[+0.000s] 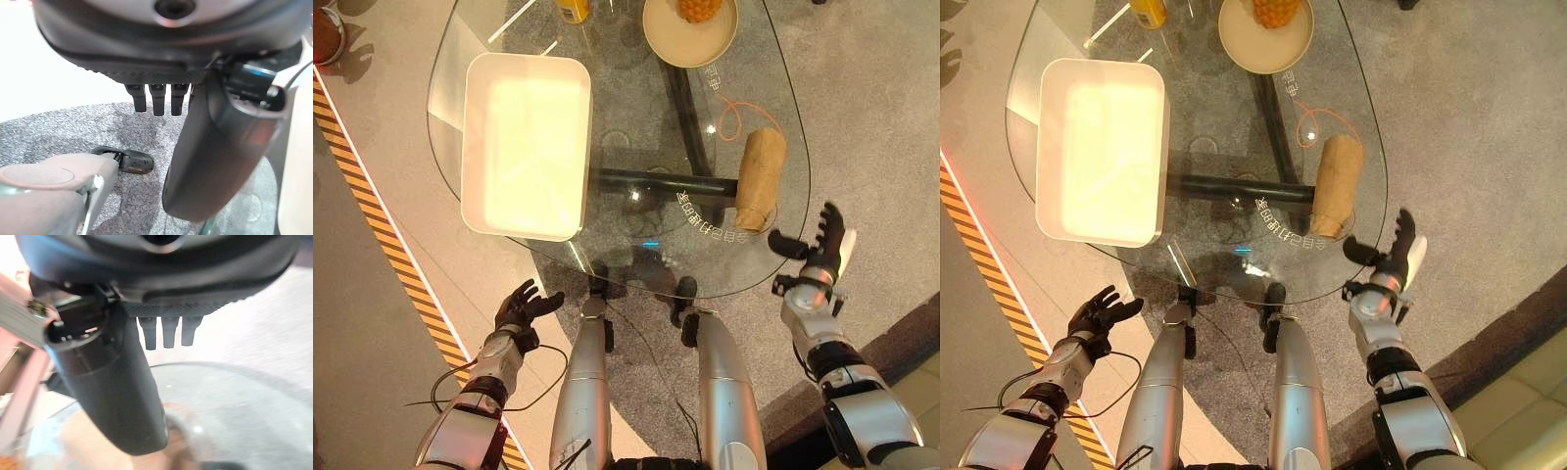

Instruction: Wipe the table with a cloth and put it in the basket.

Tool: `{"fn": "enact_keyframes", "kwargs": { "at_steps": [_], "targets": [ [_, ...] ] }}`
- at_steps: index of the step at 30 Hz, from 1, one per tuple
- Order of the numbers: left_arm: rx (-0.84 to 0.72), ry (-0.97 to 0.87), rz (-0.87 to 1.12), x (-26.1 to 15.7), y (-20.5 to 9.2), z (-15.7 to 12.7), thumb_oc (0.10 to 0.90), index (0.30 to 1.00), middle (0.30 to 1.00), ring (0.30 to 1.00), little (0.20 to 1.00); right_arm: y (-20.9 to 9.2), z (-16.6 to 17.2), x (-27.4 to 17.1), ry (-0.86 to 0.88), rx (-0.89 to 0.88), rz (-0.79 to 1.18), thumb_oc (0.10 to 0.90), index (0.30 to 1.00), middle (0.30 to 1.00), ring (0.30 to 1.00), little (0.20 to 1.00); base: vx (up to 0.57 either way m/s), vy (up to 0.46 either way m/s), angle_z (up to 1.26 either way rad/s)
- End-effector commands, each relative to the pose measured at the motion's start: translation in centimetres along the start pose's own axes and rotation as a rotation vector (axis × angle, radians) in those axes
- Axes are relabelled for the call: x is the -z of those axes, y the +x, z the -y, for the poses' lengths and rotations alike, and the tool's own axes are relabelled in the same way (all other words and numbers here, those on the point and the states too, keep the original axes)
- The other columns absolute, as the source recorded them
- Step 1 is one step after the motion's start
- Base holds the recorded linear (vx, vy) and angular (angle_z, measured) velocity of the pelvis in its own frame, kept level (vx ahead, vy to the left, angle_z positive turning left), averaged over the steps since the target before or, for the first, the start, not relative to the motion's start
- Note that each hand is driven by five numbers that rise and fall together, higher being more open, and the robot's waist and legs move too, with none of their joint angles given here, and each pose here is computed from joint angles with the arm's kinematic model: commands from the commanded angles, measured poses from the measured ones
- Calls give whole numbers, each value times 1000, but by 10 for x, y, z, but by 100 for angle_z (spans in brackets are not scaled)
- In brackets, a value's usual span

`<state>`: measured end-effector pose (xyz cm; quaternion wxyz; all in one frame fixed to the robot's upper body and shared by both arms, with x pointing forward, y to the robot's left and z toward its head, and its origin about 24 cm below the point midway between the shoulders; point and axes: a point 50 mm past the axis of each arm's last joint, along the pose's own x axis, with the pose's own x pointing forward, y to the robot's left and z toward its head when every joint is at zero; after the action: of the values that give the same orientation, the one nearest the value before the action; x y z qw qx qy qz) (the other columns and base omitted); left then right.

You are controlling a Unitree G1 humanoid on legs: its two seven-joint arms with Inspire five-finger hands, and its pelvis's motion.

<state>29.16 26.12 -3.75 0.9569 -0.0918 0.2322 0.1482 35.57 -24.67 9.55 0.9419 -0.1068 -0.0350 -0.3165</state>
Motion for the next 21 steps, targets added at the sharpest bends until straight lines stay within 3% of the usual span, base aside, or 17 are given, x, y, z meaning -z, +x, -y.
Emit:
{"fn": "enact_keyframes", "kwargs": {
  "at_steps": [1, 11, 21],
  "targets": [
    [-63, -38, -23, 15, -5, -8, 800, 900, 900, 900, 900, 14, 26, -24, -13, 110, 116, 800, 900, 900, 900, 900, 0, 0, 0],
    [-32, -42, -22, 18, -3, 3, 800, 900, 900, 900, 900, 12, -7, -78, 24, 17, 285, 800, 900, 900, 900, 900, -12, 13, 2],
    [-14, -46, -27, 20, -3, 9, 800, 900, 900, 900, 900, 12, -21, -90, 2, -5, 272, 800, 900, 900, 900, 900, 0, 0, 0]
  ]
}}
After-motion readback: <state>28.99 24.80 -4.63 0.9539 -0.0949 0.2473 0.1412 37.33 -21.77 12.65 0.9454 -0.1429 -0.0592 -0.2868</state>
